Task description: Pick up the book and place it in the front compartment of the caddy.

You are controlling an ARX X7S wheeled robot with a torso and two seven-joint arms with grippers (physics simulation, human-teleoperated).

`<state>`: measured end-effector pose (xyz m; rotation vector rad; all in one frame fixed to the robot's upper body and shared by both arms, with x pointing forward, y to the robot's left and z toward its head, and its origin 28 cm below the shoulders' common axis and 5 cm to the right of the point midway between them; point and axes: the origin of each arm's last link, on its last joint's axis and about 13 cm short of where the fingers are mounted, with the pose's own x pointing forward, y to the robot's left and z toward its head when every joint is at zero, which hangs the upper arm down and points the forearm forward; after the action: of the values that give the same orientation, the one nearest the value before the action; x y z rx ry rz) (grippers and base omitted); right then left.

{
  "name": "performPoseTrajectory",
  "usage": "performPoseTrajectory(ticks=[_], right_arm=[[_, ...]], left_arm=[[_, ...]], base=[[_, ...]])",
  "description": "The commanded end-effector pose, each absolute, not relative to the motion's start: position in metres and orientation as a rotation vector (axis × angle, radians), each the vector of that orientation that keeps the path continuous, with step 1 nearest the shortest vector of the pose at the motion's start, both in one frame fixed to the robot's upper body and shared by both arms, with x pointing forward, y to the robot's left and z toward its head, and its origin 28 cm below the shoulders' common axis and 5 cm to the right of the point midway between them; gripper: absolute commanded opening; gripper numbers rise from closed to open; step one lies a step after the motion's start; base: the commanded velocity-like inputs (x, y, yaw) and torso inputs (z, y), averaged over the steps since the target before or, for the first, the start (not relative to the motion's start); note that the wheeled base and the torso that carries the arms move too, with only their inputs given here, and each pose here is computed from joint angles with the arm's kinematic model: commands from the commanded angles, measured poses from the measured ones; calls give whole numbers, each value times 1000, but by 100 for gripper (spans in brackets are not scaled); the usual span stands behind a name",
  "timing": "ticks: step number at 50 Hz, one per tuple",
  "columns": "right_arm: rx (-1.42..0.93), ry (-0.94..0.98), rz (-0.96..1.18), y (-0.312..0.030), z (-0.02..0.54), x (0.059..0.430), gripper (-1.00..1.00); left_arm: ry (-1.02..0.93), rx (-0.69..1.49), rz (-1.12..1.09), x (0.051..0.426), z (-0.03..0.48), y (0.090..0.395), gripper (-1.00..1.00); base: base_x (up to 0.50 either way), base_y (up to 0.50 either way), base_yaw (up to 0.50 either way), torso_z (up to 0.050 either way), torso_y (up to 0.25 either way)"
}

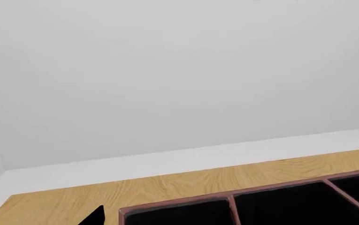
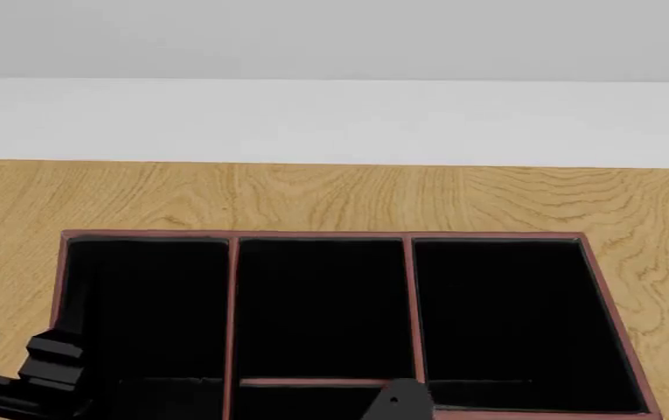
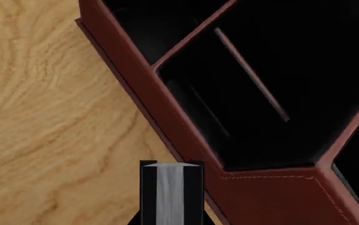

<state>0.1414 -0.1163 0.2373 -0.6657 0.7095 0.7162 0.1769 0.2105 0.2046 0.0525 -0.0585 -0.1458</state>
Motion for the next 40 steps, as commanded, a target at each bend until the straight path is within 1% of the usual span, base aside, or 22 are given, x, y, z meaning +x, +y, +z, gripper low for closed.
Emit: performPoseTrajectory(ticks=[1,14,31,40], right_arm=[[-728,622,713,-112,261,137,-100],[-782,568,732,-104,283,135,-100],[-889,444,710,-95,331,142,-100],[-871,422,722,-94,346,151,-100]], left_arm=[[-61,50,-145,176,205,211,100],[-64,49,-145,178,206,211,100],[-69,47,-143,178,208,211,100],[-65,46,-141,179,206,212,100]], base=[[0,0,0,0,0],[0,0,0,0,1],[0,0,0,0,1],[0,0,0,0,1]])
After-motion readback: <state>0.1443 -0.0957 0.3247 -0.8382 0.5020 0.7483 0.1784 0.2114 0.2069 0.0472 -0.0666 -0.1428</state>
